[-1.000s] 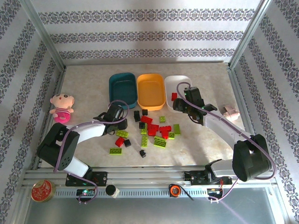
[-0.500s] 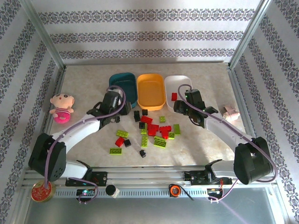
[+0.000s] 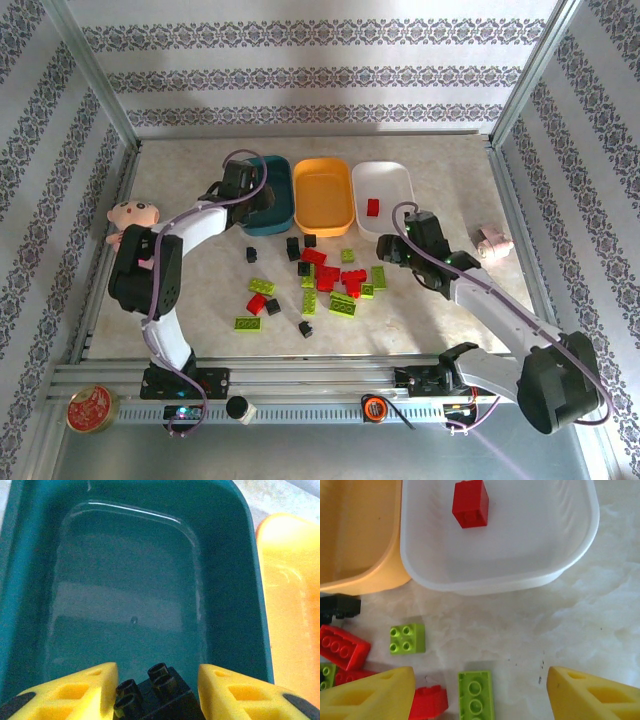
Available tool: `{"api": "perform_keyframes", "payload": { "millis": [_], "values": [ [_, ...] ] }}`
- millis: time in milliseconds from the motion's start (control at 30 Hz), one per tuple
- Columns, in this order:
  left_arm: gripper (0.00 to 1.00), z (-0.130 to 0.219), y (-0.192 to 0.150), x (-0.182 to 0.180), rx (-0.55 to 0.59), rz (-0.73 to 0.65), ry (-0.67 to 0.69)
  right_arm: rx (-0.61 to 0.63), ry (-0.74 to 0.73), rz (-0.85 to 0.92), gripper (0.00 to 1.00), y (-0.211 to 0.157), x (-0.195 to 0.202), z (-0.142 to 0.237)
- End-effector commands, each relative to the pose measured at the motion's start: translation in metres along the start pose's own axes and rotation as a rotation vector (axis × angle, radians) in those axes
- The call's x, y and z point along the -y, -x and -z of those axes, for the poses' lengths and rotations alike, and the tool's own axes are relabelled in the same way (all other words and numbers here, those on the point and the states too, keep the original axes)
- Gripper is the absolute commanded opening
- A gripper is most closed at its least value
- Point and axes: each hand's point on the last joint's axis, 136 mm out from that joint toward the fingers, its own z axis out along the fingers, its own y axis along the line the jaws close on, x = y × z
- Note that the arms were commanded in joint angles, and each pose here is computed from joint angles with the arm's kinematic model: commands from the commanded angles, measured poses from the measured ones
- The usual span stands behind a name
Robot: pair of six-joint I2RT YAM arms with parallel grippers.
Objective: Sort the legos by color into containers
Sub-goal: Place the lego in the container.
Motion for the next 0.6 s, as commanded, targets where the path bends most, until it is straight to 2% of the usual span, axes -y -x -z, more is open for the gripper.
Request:
{"api": "perform_keyframes", "payload": {
  "millis": [0, 133, 300, 567],
  "values": [
    [0.55, -0.001, 0.02, 0.013, 0.03, 0.006, -0.039, -0.059, 0.018, -0.011, 0.71, -0.022, 0.001, 0.003],
    [0.62, 0.009, 0.031, 0.024, 0.048, 0.015, -0.076, -0.092, 0.039, -0.016, 0.72, -0.031, -0.002, 0.004],
    [0.69, 0.051, 0.034, 0.039, 0.097, 0.041, -0.177, -0.15, 0.09, 0.023, 0.72, -0.046, -0.016, 0.005],
    [0.79, 0.118, -0.023, 0.036, 0.088, 0.078, -0.3, -0.226, 0.232, 0.167, 0.72, -0.065, -0.085, -0.006]
  ]
}}
